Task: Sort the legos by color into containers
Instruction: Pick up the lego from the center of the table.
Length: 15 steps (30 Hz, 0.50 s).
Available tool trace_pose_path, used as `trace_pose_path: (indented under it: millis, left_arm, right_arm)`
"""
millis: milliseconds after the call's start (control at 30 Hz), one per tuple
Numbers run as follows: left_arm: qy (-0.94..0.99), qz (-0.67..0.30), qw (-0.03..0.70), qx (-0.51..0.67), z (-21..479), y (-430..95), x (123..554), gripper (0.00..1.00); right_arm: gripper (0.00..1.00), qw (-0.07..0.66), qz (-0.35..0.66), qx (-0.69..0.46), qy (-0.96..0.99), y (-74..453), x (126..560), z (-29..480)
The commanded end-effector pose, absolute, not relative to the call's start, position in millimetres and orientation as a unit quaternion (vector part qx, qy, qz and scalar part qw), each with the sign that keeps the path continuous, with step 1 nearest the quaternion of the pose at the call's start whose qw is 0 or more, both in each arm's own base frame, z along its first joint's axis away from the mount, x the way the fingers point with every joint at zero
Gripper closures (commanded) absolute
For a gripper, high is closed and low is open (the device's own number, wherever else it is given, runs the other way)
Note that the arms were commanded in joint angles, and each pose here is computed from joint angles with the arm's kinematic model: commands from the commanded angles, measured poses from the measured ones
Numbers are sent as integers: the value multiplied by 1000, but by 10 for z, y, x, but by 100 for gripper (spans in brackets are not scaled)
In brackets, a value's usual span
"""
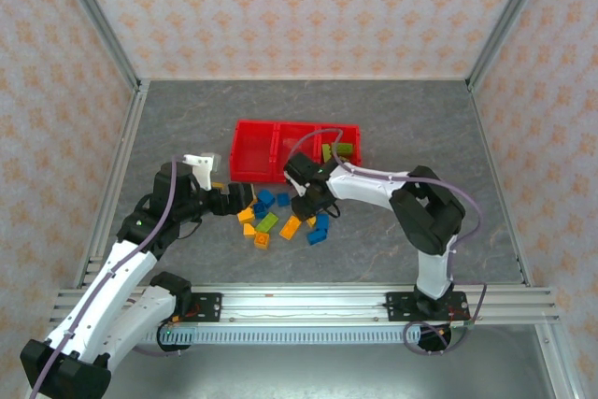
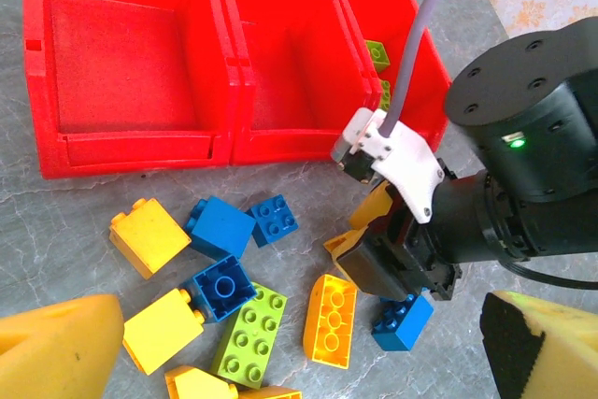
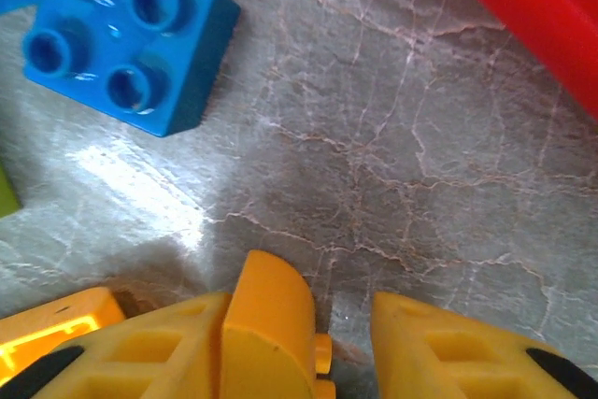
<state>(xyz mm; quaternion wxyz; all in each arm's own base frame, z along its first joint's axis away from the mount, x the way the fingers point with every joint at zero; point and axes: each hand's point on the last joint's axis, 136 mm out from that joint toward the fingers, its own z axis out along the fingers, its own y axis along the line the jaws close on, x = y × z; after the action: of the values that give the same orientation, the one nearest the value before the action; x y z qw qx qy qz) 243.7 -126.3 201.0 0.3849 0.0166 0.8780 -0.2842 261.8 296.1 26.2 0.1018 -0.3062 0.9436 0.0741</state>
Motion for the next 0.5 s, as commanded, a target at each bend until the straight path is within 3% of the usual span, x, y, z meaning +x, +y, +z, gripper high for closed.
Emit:
trace_pose_path:
  millis: [0,200,467]
  left_arm:
    - [875,-281,394,15,2037,-1262,2450,1]
    - [875,-281,393,15,2027,-1259,2448,1]
    - [876,-279,394,13,2024,-1253,2452,1]
  right_arm:
    - [59,102,58,-300,947,2939,2641,250]
    - [73,130,55,-284,948,2941,2732,407]
    - [82,242,85,-237,937,3092,3059,1219]
